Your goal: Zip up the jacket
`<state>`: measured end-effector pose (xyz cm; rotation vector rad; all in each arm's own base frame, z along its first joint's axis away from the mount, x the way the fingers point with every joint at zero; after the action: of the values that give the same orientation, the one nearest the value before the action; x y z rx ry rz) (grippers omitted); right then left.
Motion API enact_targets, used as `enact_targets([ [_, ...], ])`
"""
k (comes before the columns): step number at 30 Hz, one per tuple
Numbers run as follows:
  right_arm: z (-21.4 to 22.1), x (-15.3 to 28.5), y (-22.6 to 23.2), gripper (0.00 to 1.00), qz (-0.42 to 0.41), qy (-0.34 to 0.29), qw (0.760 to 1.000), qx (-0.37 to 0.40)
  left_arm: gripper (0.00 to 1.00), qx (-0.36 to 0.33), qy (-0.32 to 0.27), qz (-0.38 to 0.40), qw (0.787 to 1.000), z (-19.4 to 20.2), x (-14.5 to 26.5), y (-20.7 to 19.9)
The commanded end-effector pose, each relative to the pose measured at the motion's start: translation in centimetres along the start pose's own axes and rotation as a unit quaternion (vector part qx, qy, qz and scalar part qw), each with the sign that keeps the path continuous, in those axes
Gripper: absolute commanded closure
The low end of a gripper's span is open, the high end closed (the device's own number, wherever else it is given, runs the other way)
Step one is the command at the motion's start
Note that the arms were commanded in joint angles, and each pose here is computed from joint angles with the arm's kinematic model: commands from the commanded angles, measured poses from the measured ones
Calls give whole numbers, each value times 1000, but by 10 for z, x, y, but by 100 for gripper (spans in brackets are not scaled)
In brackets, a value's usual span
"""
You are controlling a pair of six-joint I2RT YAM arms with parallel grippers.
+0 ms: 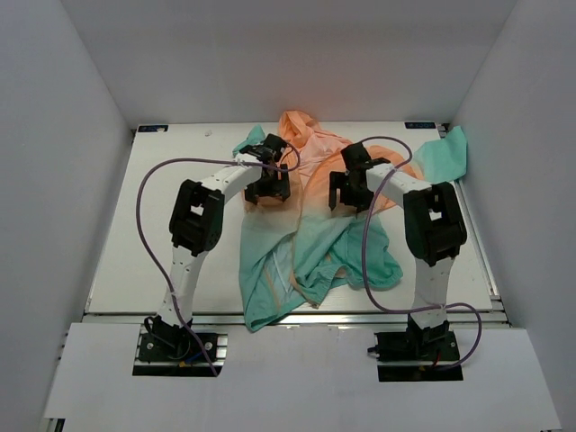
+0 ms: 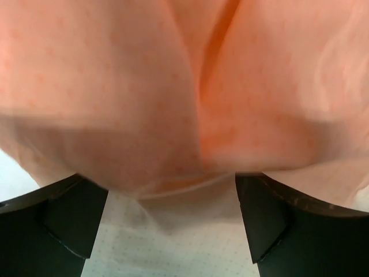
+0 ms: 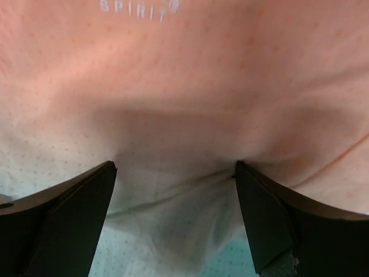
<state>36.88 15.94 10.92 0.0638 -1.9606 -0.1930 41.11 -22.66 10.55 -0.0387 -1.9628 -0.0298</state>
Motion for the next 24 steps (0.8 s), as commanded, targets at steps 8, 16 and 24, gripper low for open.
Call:
enact_targets([
  [8, -62, -53, -31, 11, 7, 7, 1000, -18, 2, 1, -57, 108, 993, -57, -54, 10],
  [16, -138, -63, -47, 11, -62, -47, 996, -31, 2, 49, -160, 232, 958, -127, -81, 27],
  [24, -144, 58, -9, 11, -94, -129, 986, 47, 2, 28, -240, 253, 937, -157, 51, 31],
])
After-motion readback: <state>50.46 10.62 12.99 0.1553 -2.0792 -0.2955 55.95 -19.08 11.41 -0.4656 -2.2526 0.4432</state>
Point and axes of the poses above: each gripper's point midway between its finger pads, its own x axis back along the fingers, its own y axis along the line the jaws close on, z = x × y, the point moved 9 cm from there along x, back along the fingers, and after that the axes turned 6 degrees about -x, right-handed, at the moved point
